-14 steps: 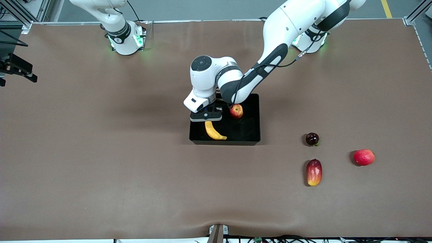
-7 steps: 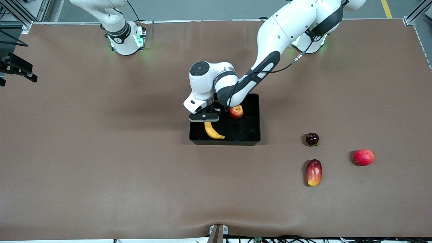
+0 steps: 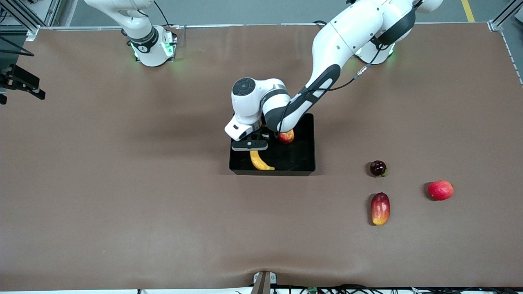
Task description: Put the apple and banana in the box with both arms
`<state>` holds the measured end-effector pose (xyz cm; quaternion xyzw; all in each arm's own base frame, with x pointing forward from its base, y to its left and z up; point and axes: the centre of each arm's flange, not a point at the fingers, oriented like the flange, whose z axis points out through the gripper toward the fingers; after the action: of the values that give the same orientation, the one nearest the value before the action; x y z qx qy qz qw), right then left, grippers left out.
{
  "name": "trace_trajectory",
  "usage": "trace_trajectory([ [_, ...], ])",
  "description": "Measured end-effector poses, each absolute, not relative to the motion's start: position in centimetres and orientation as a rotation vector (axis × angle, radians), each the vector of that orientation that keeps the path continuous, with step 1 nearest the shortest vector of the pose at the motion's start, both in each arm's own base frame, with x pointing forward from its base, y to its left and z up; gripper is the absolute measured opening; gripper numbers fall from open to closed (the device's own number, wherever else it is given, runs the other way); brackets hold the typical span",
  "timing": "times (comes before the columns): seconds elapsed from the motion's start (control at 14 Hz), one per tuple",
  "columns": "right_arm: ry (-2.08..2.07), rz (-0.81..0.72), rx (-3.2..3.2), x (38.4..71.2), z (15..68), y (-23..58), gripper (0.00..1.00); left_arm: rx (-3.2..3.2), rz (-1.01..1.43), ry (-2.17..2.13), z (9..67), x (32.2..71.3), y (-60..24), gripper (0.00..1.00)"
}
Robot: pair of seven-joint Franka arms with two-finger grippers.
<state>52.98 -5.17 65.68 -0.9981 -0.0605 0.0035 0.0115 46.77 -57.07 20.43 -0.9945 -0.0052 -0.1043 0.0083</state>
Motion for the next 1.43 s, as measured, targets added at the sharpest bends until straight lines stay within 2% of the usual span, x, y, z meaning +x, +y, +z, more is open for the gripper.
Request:
trace_trajectory([
  [0.36, -0.189, 0.011, -3.113, 53.0, 65.7, -5.2, 1.0, -3.118, -0.389, -0.086, 24.0, 49.1, -56.4, 0.96],
  [0.43, -0.188, 0.011, -3.113, 53.0, 65.7, -5.2, 1.0, -3.112, -0.404, -0.136, 25.9, 50.1, -55.7, 1.0],
  [0.71, -0.188, 0.012, -3.113, 53.0, 65.7, -5.2, 1.0, -3.122, -0.432, -0.361, 38.4, 54.8, -50.2, 1.0],
  [0.93, -0.188, 0.013, -3.113, 53.0, 65.7, -5.2, 1.0, -3.11, -0.369, -0.334, 46.9, 58.1, -42.0, 1.0],
  [1.14, -0.187, 0.013, -3.113, 53.0, 65.6, -5.2, 1.0, -3.053, -0.348, -0.329, 52.6, 60.8, -32.5, 1.0],
  [1.43, -0.187, 0.014, -3.113, 53.0, 65.6, -5.2, 1.0, -3.001, -0.322, -0.164, 57.0, 62.0, -24.0, 1.0],
])
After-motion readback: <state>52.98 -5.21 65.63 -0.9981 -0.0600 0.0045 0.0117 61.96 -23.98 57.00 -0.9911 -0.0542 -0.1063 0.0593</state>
